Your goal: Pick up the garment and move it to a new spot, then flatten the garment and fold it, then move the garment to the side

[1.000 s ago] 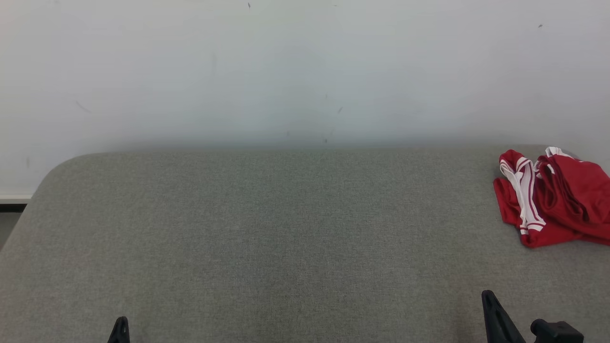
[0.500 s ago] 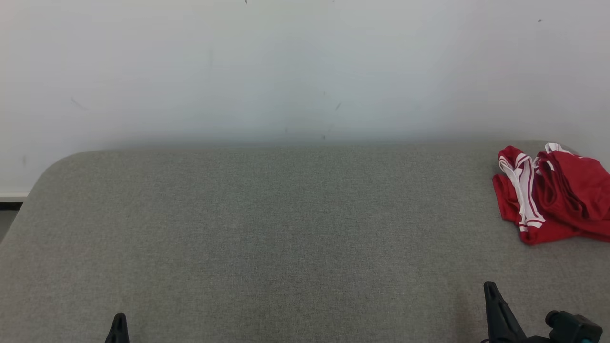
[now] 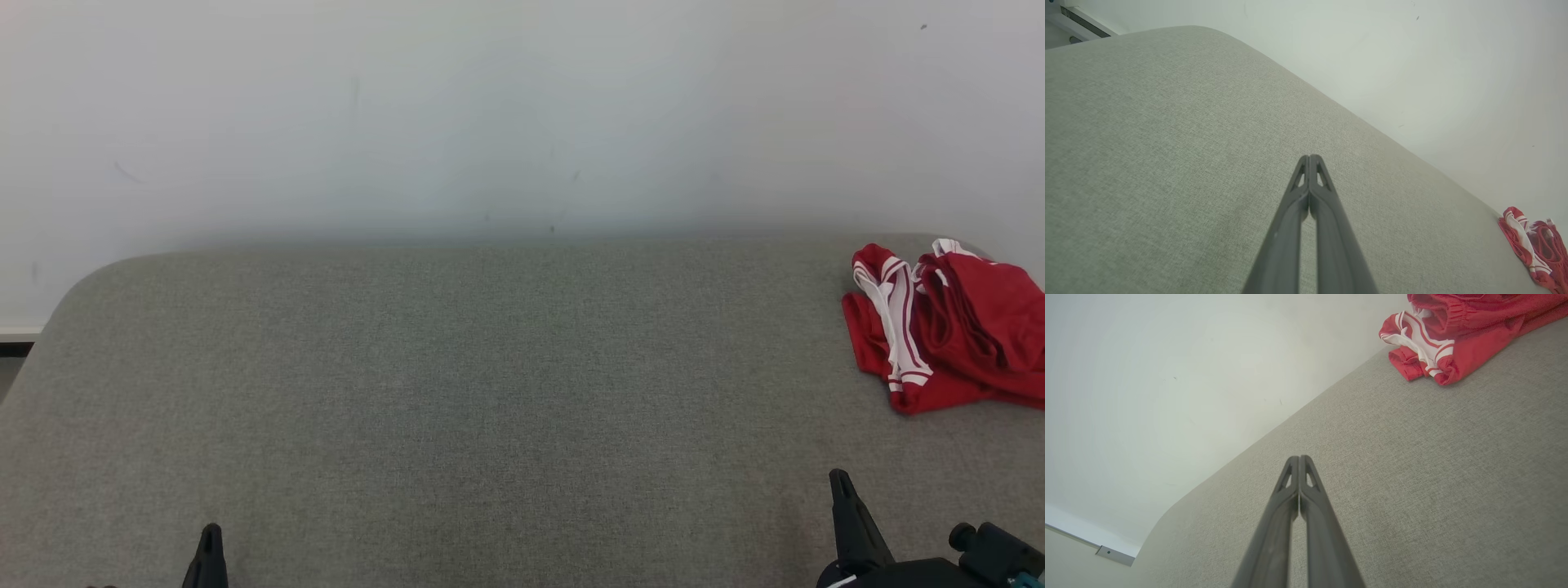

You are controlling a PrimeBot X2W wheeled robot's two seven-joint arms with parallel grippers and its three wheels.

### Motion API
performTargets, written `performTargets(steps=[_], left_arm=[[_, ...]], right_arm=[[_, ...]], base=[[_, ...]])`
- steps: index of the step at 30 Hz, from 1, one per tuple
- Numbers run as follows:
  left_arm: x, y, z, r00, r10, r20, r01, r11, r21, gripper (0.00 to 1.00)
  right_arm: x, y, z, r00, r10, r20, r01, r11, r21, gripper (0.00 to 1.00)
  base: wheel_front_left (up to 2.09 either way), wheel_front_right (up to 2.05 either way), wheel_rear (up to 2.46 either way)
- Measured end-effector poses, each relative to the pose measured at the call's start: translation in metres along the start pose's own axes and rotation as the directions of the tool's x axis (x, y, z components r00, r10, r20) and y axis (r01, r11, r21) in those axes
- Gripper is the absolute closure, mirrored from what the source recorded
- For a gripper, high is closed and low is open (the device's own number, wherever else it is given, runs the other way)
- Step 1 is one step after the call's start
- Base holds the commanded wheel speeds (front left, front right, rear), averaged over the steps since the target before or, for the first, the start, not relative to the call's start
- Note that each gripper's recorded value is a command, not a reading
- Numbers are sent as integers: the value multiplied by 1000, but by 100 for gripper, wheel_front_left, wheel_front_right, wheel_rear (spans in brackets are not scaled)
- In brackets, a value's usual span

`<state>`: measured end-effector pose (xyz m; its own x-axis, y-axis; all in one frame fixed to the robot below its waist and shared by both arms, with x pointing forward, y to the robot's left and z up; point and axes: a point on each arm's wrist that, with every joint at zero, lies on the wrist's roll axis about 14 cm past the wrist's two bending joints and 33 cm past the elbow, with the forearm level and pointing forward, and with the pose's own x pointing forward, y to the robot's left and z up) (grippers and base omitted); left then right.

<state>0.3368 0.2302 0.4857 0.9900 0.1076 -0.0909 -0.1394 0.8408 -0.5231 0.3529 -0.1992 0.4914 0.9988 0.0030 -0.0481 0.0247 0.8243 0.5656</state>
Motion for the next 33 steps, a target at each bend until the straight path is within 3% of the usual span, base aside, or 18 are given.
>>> performTargets(steps=[14,33], left_arm=[[8,-5,-3,1000,-10,-19,5,978,-209,100],[20,-16,-2,999,-42,-28,25,892,-452,100]], right_arm=[[7,1,2,1000,-6,2,5,980,201,100],[16,3,5,1000,-2,6,-1,904,428,100]], base=[[0,0,0],[0,0,0]])
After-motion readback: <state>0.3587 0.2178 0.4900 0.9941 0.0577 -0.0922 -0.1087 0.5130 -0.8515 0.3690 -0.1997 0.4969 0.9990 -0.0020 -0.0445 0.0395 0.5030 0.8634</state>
